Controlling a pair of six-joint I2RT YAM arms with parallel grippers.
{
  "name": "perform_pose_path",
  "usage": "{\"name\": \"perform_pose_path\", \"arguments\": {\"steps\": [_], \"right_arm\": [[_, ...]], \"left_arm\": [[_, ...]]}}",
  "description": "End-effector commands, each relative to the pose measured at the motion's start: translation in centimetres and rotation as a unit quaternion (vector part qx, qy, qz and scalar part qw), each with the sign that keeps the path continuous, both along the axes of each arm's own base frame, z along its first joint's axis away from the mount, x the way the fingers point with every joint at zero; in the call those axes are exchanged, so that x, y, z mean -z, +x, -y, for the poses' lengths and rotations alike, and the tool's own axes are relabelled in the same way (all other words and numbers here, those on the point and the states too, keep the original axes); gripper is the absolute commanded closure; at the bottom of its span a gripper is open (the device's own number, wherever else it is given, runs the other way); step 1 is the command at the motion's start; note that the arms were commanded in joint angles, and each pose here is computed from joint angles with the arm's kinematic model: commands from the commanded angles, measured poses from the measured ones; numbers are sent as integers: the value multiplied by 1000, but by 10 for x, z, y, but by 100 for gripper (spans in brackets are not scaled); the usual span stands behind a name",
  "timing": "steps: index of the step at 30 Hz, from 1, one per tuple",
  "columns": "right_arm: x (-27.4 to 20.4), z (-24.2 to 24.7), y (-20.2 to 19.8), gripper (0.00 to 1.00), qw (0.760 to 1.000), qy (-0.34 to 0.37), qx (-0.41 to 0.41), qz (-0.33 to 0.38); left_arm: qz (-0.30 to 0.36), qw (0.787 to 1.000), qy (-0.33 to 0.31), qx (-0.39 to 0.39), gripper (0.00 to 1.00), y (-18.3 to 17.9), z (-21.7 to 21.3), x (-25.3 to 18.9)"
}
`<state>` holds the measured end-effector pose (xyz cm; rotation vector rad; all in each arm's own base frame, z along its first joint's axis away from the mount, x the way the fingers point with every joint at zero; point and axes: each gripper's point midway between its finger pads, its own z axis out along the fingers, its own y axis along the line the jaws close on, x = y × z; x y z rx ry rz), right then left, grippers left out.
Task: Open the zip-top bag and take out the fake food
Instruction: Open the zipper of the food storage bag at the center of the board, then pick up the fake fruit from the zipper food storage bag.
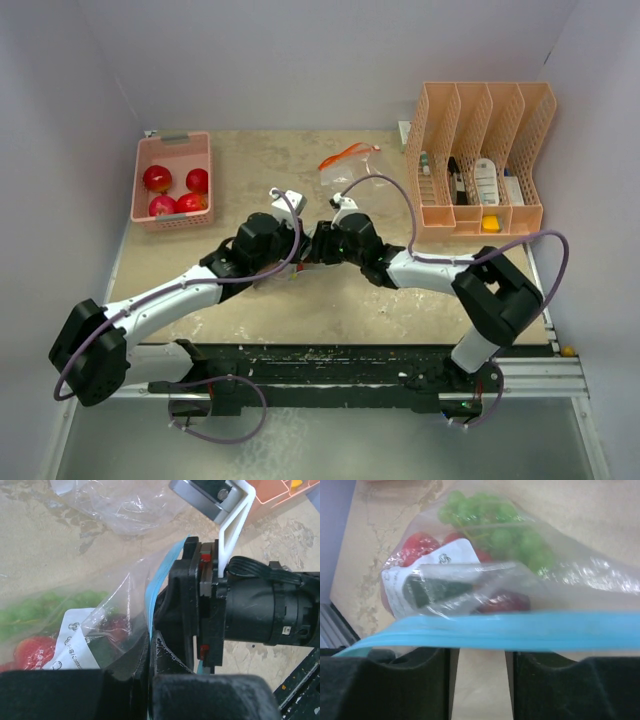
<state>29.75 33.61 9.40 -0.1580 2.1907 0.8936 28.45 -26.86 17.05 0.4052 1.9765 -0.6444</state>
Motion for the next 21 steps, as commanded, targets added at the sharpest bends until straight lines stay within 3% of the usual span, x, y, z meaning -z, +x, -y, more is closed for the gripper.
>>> {"name": "perform_pose_path", "arguments": {"steps": [1,4,16,17,21], "right_arm": [[-49,-32,23,50,995,55,-9,83],[-34,-42,26,40,996,36,-15,77],[33,-54,29,28,999,-24,-16,40],[39,-55,28,30,999,-28,-18,36],[53,-59,24,55,999,-28,-28,27]], "left_arm": [[39,999,-21,-2,100,5,2,-31],[40,999,-20,-4,100,5,1,-31],[38,999,-19,-8,100,1,-4,-28],[39,999,-19,-9,100,1,-4,-29],[40,999,-17,-13,100,0,-7,-29]]}}
